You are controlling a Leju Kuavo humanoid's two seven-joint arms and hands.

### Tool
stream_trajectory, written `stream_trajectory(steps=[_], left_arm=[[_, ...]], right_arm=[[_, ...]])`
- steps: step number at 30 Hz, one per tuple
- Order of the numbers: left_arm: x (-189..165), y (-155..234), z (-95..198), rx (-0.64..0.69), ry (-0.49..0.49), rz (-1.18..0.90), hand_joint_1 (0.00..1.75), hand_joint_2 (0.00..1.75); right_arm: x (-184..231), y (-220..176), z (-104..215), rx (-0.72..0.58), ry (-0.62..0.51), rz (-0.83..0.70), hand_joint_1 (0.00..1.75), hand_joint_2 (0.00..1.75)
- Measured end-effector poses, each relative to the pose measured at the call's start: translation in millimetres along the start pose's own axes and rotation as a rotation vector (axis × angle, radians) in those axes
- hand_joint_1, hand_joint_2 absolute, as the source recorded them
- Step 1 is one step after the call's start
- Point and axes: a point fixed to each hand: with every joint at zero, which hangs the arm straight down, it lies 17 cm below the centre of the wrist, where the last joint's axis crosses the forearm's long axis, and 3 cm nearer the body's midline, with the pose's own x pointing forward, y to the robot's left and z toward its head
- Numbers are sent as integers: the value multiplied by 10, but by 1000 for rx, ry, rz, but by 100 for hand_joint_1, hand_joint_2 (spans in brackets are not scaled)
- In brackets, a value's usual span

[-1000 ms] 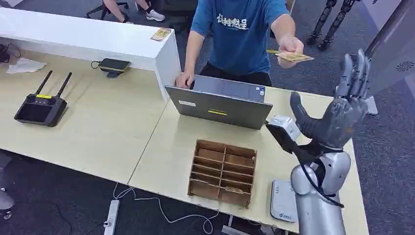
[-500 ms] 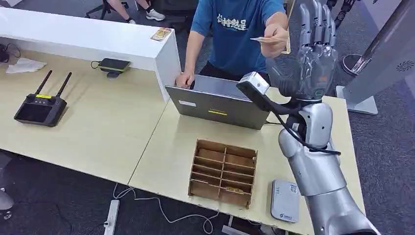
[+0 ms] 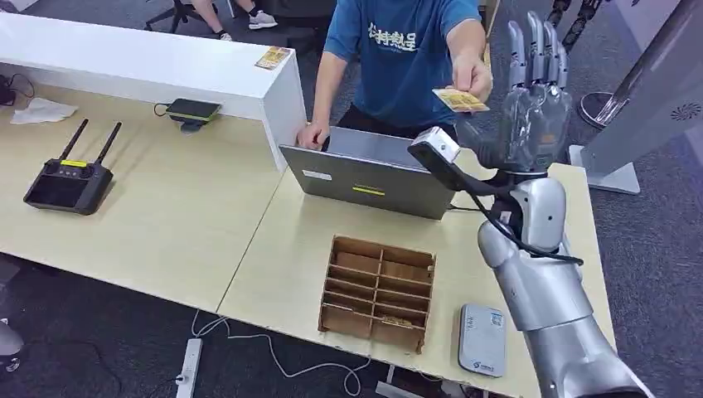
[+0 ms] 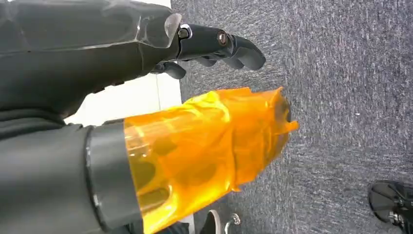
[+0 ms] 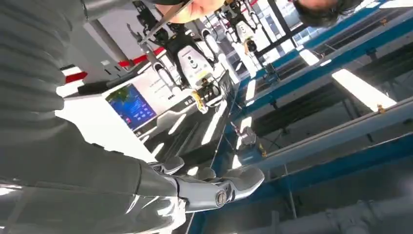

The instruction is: Pass the card to the sensor for recognition and then transmit it.

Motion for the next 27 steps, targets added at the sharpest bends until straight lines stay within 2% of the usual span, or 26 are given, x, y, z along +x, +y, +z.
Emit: stream_trajectory(steps=[1,2,4,5,27], left_arm=[[0,-1,0,0,0,0,0,0],[0,-1,0,0,0,0,0,0],[0,-8,-1,-2,0,0,0,0],[0,-9,-1,-2,0,0,0,0],[-1,-26,-3,-6,0,1,0,0]], right_arm=[[-8,1,4,0,0,2,0,175],[-20,5,8,2,1,4,16,175],[-42,12,20,5,4,6,157,175],[-44,14,23,6,4,6,175,175],[-112,83,140,30,18,1,175,175]])
